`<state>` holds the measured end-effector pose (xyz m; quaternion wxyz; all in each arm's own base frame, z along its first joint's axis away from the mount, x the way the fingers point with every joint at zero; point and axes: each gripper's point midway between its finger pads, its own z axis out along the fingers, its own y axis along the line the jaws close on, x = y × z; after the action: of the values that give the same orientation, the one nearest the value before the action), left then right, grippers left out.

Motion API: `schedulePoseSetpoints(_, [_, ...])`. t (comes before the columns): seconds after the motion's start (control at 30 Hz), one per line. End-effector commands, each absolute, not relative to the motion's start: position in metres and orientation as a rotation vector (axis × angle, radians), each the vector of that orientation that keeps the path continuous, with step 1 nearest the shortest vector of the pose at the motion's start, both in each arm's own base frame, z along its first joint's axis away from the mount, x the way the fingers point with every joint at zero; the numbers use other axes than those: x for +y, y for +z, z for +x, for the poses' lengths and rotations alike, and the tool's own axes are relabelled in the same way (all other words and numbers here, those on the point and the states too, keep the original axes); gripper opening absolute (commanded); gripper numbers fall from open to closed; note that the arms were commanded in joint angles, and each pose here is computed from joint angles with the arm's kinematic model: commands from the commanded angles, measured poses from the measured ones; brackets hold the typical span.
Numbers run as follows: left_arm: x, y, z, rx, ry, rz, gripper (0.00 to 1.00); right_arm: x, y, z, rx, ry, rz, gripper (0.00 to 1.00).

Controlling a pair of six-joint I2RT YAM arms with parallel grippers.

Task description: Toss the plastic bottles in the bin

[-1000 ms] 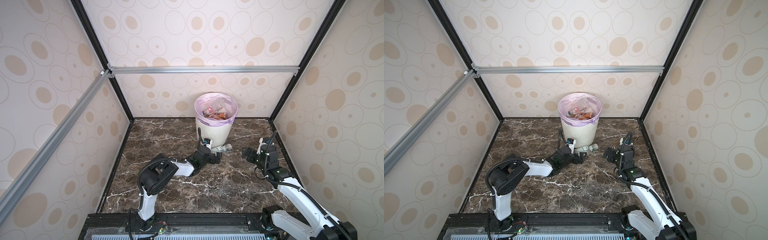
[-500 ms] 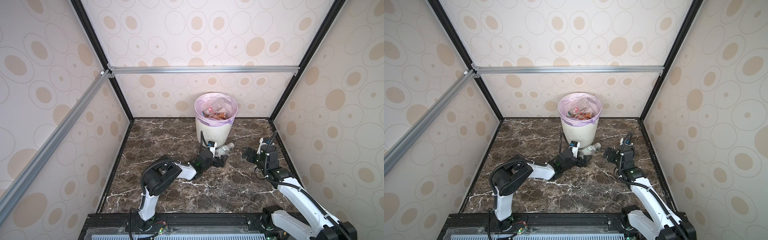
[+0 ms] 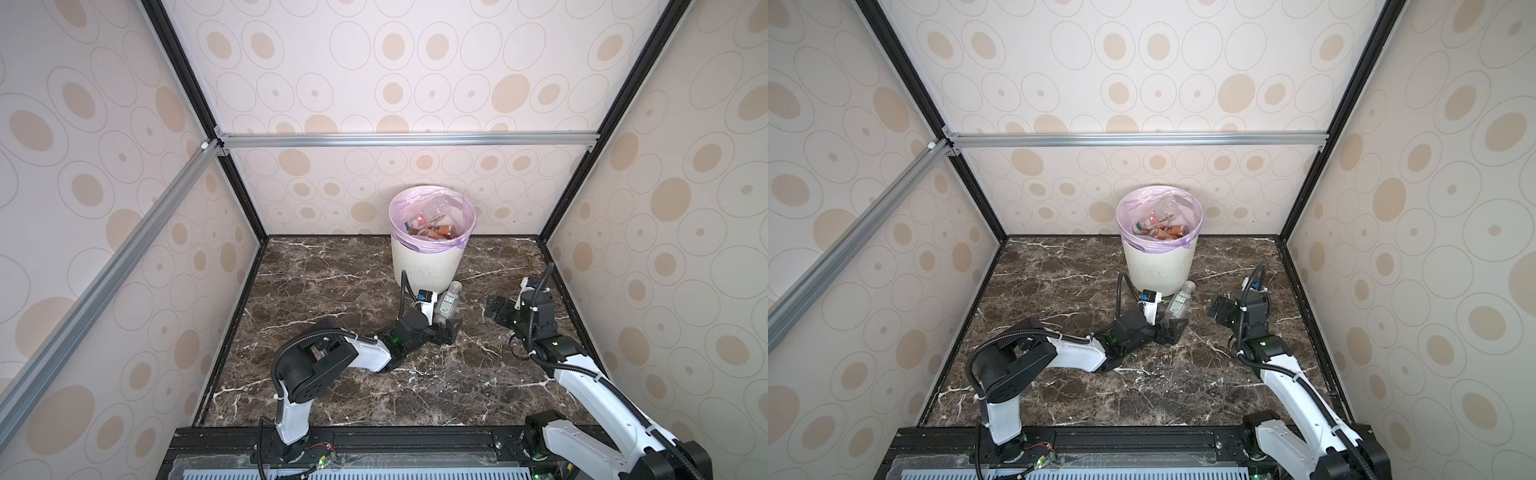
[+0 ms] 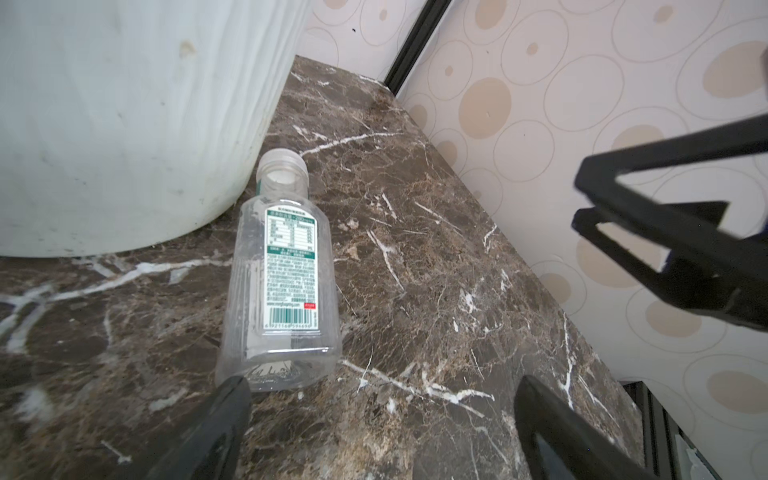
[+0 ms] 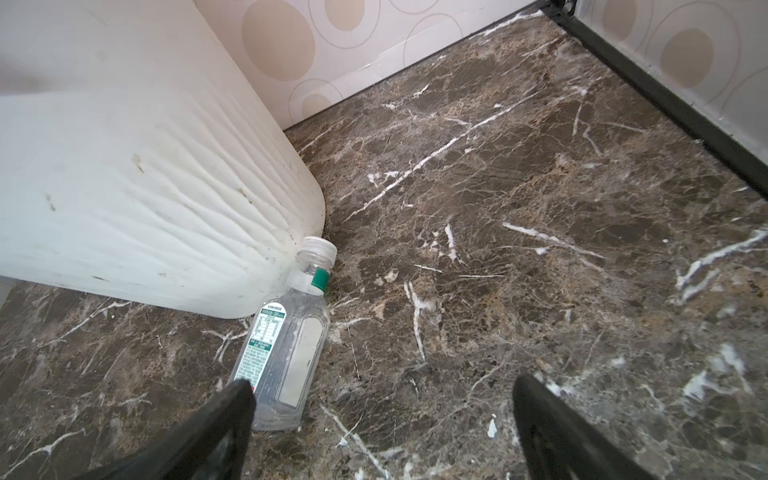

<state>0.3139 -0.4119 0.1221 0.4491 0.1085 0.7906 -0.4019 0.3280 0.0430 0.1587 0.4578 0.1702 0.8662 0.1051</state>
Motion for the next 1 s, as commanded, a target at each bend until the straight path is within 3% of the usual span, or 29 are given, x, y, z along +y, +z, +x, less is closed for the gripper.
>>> schedulePoseSetpoints(0.0, [-0.408,0.143,0.318,1.920,-0.985,0.226,0.99,0.062,0.144,0.337,2.213,0.363,0.387,1.00])
schedulePoseSetpoints(0.33, [-0.353,0.148,0.319,1.928,-0.971,0.103,0.99,0.109,0.110,0.358,2.346,0.580,0.341,1.00])
schedulePoseSetpoints(0.8, [-0.289,0.156,0.310,1.923,-0.889,0.018,0.99,0.159,0.076,0.401,2.427,0.381,0.290,1.00])
schedulePoseSetpoints(0.97, [-0.275,0.159,0.309,1.915,-0.860,0.005,0.99,0.158,0.061,0.400,2.430,0.278,0.326,0.94])
